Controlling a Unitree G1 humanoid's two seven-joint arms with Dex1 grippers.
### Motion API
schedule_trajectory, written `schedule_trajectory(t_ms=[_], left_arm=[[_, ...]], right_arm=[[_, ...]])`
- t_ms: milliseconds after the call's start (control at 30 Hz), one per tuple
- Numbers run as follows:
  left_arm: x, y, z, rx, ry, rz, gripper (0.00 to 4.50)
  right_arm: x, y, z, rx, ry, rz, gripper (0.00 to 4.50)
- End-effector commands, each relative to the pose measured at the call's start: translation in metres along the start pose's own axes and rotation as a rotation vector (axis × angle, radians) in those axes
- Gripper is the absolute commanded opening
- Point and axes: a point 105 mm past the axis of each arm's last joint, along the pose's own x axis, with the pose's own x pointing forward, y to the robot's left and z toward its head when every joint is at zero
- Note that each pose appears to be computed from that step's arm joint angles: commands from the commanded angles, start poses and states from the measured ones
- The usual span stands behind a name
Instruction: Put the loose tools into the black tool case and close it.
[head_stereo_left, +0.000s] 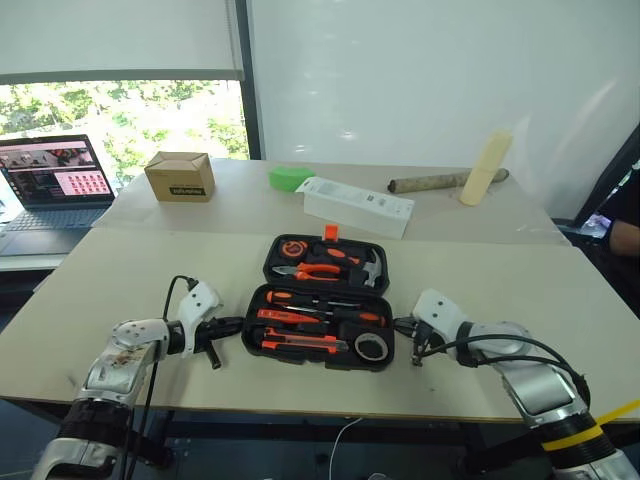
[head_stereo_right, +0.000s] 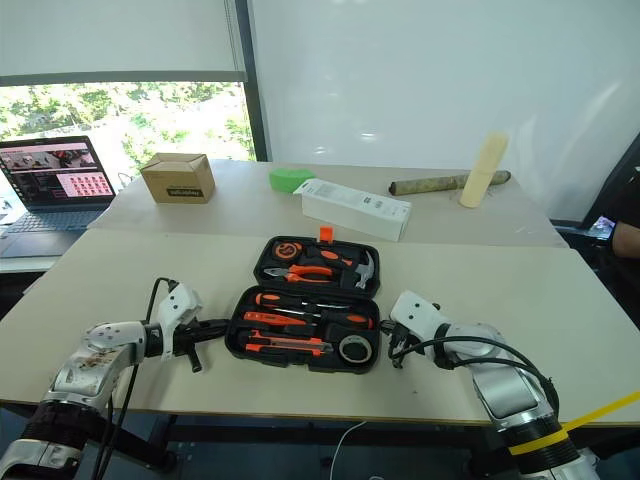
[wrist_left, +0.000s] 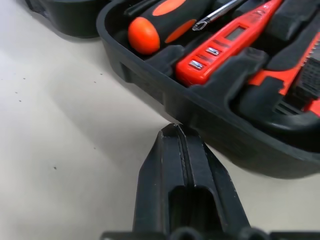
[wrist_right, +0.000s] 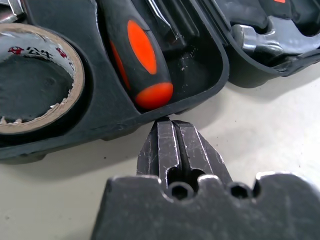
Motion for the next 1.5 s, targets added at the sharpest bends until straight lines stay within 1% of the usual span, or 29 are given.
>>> schedule_trajectory(t_ms=[33, 233, 300, 433, 533, 567, 667, 800, 900, 1000, 1100, 1267, 1500], left_arm=[[0.002, -0.025, 0.010, 0.043, -0.025, -0.127, 0.03], [-0.005, -0.043, 0.004, 0.009, -0.024, -0.176, 0.03], [-0.008, -0.043, 0.000, 0.010, -0.014, -0.151, 0.03], [-0.025, -0.023, -0.013, -0.007, 0.057, -0.025, 0.03], [-0.036, -0.010, -0.018, 0.005, 0.086, 0.021, 0.03], [-0.037, -0.001, -0.015, 0.008, 0.088, 0.050, 0.03], [-0.032, 0.023, -0.004, 0.007, 0.070, 0.125, 0.03], [-0.012, 0.034, 0.015, -0.013, 0.006, 0.133, 0.03], [0.006, 0.042, 0.020, -0.003, 0.021, 0.157, 0.03], [0.018, 0.047, 0.024, 0.004, 0.030, 0.172, 0.03], [0.025, 0.047, 0.029, 0.017, 0.021, 0.161, 0.03], [0.033, 0.035, 0.037, 0.030, -0.026, 0.083, 0.03], [0.024, 0.021, 0.028, 0.035, -0.009, 0.023, 0.03]], right_arm=[[-0.004, 0.007, 0.025, -0.056, -0.067, 0.035, 0.00], [-0.010, 0.020, 0.027, -0.045, -0.057, 0.076, 0.00], [-0.014, 0.021, 0.021, -0.032, -0.025, 0.070, 0.00], [-0.026, 0.012, 0.010, -0.032, 0.020, 0.038, 0.00], [-0.031, 0.001, 0.010, -0.034, 0.017, 0.009, 0.00], [-0.030, -0.006, 0.014, -0.041, 0.008, -0.004, 0.00], [-0.023, -0.025, 0.025, -0.049, -0.007, -0.060, 0.00], [-0.005, -0.043, 0.026, -0.043, 0.040, -0.118, 0.00], [0.011, -0.047, 0.022, -0.045, 0.085, -0.103, 0.00], [0.024, -0.047, 0.021, -0.050, 0.092, -0.074, 0.00], [0.033, -0.046, 0.026, -0.057, 0.072, -0.050, 0.00], [0.042, -0.038, 0.037, -0.093, 0.007, 0.003, 0.00], [0.034, -0.022, 0.037, -0.112, 0.008, 0.088, 0.00]])
